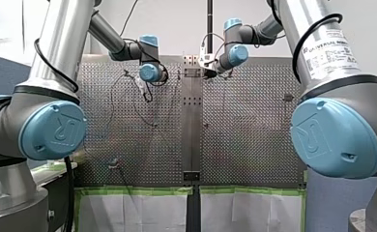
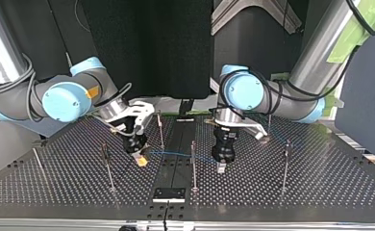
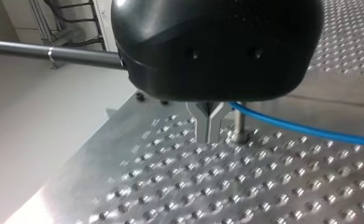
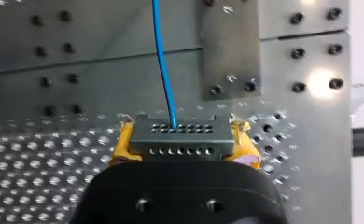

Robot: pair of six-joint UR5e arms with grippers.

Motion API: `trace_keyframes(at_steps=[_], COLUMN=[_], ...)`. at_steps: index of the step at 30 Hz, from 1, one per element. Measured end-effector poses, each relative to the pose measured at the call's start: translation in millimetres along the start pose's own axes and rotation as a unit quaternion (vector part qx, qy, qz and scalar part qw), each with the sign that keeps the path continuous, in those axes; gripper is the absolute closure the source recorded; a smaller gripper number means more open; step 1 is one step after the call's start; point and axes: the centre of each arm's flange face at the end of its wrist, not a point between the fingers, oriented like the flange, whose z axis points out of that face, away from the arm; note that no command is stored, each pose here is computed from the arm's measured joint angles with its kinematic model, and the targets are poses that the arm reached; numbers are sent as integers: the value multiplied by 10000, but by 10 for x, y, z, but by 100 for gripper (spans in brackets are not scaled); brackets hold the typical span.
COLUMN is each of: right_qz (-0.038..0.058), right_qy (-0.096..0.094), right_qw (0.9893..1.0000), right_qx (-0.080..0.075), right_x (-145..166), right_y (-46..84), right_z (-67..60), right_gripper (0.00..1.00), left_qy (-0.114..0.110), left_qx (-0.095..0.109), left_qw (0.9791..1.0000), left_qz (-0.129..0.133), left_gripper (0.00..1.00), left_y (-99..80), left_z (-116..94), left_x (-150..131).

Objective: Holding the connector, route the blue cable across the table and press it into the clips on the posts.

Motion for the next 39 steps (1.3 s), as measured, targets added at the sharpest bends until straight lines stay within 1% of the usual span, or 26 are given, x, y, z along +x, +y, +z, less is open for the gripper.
trace_keyframes(at_steps=[2,7,14,18,21,22,23,24,25,26,27,28,29,30,31,35,39], right_qz=[0,-8,-6,2,5,6,8,8,7,6,5,5,6,3,1,-8,-15], right_qy=[46,129,153,149,146,143,140,138,137,135,133,131,128,126,124,114,105], right_qw=[10000,9999,9998,9998,9998,9998,9998,9998,9998,9998,9998,9998,9998,9998,9998,9998,9998], right_qx=[-7,-28,-93,-141,-160,-163,-165,-168,-168,-168,-169,-170,-170,-170,-170,-161,-143], right_x=[44,122,146,142,142,140,138,138,137,136,135,134,133,134,134,131,128], right_y=[30,113,235,308,339,344,348,351,352,353,354,355,355,354,354,338,311], right_z=[20,71,80,82,81,82,82,82,82,82,82,82,81,80,79,78,78], right_gripper=[100,100,100,100,100,100,100,100,100,100,100,100,100,100,100,100,100], left_qy=[-1,103,98,117,153,165,179,203,224,247,280,306,337,375,405,548,711], left_qx=[-17,-70,-103,-118,-131,-133,-138,-148,-160,-180,-213,-239,-264,-292,-309,-346,-392], left_qw=[10000,9999,9999,9998,9998,9997,9997,9997,9996,9995,9993,9992,9990,9987,9985,9973,9954], left_qz=[5,58,72,72,73,74,75,78,83,90,102,115,133,164,191,334,506], left_gripper=[100,100,100,100,100,92,76,76,66,51,51,35,11,11,0,0,0], left_y=[33,96,139,153,157,157,156,155,154,154,154,153,152,148,145,125,93], left_z=[41,113,157,156,149,146,142,135,128,120,108,98,87,73,63,17,-49], left_x=[-8,76,61,58,66,68,71,75,80,85,92,98,105,114,121,152,183])
